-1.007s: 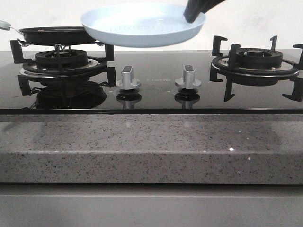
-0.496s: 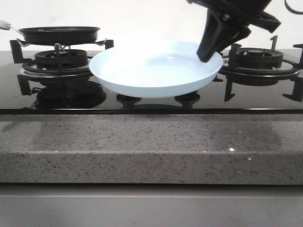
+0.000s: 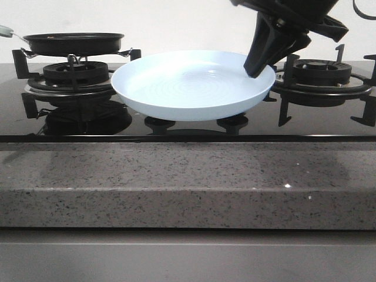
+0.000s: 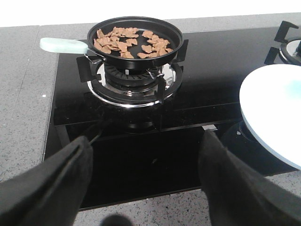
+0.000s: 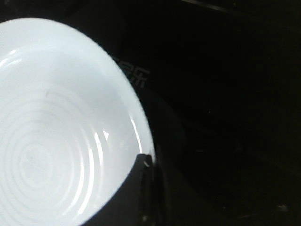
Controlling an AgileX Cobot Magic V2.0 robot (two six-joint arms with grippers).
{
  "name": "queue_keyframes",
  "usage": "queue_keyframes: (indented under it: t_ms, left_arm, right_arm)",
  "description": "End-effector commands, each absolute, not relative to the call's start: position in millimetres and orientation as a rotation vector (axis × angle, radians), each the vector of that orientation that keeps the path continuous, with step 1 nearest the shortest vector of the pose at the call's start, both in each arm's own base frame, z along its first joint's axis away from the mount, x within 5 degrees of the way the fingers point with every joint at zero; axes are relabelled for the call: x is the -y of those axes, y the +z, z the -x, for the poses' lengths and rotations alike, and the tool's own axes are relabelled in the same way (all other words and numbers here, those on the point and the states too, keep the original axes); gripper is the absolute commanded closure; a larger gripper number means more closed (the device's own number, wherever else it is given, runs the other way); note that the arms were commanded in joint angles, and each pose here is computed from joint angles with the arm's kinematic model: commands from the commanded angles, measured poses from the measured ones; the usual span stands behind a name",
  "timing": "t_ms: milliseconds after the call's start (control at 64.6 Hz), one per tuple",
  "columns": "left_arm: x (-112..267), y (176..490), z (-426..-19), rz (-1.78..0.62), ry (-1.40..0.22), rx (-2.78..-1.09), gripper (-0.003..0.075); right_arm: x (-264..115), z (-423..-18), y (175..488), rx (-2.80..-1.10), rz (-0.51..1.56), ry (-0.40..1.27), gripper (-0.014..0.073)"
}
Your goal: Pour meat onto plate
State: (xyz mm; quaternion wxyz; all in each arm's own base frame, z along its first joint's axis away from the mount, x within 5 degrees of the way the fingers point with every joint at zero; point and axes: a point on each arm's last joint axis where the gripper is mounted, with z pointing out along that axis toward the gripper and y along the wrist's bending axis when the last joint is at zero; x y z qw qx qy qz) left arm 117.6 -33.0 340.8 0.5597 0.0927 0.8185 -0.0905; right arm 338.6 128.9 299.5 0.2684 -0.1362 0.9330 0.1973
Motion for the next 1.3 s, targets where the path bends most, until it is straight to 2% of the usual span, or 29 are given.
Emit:
queue_keyframes:
  t_ms: [0,604,836,1022,1285]
  left_arm:
    - [34.7,356.3,-120.2,-0.208,-0.236,-1.832,0.0248]
    - [35.3,358.2,-120.2,-0.195,-0.255,-1.819,0.0246]
    - [34.3,373.9,-119.7,-0.212,-0.228,-1.859,0.0183]
    - [35.3,382.4,-142.3,-0.195,-0.184,-1.966,0.0183]
    - [21.8,392.1,-195.3,-0.059,-0.112,-2.097,0.0183]
  right_arm:
    - [-128.2,-333.9,328.6,-2.397,0.351,0.558,0.0655]
    - [-128.2,-333.9,328.6,-2.397,0.351,0.558,0.0655]
    - [-128.2,-333.9,328.6,-2.397,0.351,0.558,0.0655]
    - [-128.2,-333.9,328.6,-2.397,0.351,0.558,0.0655]
    - [-128.2,-333.9,328.6,-2.397,0.351,0.558,0.0655]
